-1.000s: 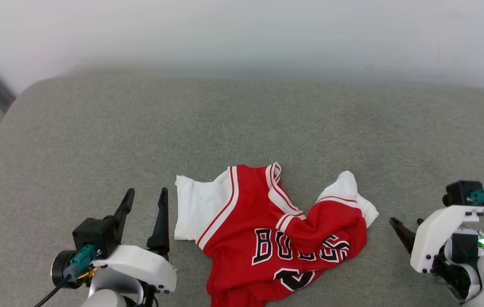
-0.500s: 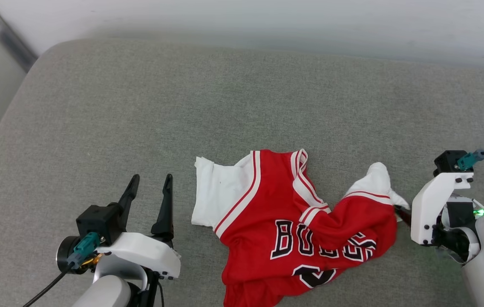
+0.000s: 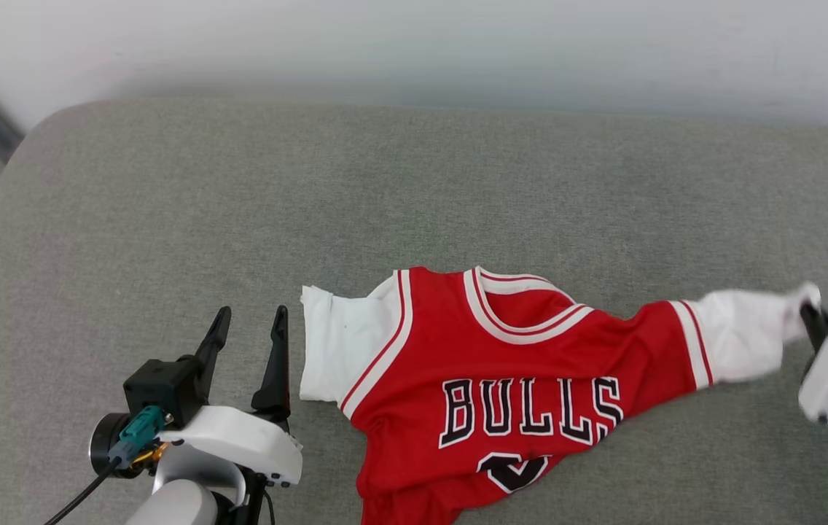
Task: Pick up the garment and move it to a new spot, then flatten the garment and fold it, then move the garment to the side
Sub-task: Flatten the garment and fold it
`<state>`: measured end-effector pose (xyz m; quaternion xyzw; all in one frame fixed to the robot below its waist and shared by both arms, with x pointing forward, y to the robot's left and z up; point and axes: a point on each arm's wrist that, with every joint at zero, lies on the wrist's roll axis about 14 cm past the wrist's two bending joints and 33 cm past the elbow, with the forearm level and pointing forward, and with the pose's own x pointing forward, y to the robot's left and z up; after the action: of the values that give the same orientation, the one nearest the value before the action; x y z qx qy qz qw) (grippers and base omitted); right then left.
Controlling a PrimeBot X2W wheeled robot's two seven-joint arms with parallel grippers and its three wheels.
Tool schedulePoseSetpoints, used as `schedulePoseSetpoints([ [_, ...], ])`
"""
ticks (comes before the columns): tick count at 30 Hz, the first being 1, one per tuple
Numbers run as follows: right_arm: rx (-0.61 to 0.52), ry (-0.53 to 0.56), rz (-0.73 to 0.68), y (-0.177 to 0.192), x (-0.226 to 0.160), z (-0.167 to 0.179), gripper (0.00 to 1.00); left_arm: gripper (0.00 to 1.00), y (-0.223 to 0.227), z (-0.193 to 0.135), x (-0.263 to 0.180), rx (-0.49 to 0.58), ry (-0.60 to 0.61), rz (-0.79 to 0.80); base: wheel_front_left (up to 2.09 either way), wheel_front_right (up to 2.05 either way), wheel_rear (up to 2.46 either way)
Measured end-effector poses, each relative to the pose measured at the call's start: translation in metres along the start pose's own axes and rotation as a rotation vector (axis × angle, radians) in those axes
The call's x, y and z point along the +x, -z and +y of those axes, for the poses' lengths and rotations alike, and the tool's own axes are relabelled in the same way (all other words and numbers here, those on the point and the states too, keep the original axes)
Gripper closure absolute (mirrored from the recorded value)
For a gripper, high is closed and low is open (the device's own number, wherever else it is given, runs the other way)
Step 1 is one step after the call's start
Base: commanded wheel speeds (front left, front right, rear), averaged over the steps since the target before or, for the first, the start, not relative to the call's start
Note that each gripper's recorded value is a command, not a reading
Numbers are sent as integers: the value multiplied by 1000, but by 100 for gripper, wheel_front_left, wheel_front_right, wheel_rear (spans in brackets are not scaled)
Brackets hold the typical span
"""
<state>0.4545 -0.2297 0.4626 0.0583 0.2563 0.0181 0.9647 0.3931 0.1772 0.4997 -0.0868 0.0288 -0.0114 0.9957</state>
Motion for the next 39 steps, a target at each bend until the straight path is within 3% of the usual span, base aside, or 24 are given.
schedulePoseSetpoints([
  [7,184,151,165,107,-45,-37,100,0,0,-6,-3,0,15,3,0,0,0],
  [8,207,164,185,119,-50,-39,84,0,0,-6,-4,2,16,5,0,0,0],
  [9,220,176,201,128,-54,-41,3,0,0,-6,-4,3,17,6,0,0,0],
  [10,229,182,194,132,-56,-42,0,0,0,-6,-3,7,17,6,0,0,0],
  [16,231,193,0,101,-59,-43,0,0,-5,-3,-7,24,9,2,0,0,0],
  [24,129,135,-289,36,-88,-22,0,0,-15,10,-24,30,-37,-16,0,0,0],
  [39,-2,4,-479,1,-124,33,0,0,-22,18,-29,47,-50,6,0,0,0],
])
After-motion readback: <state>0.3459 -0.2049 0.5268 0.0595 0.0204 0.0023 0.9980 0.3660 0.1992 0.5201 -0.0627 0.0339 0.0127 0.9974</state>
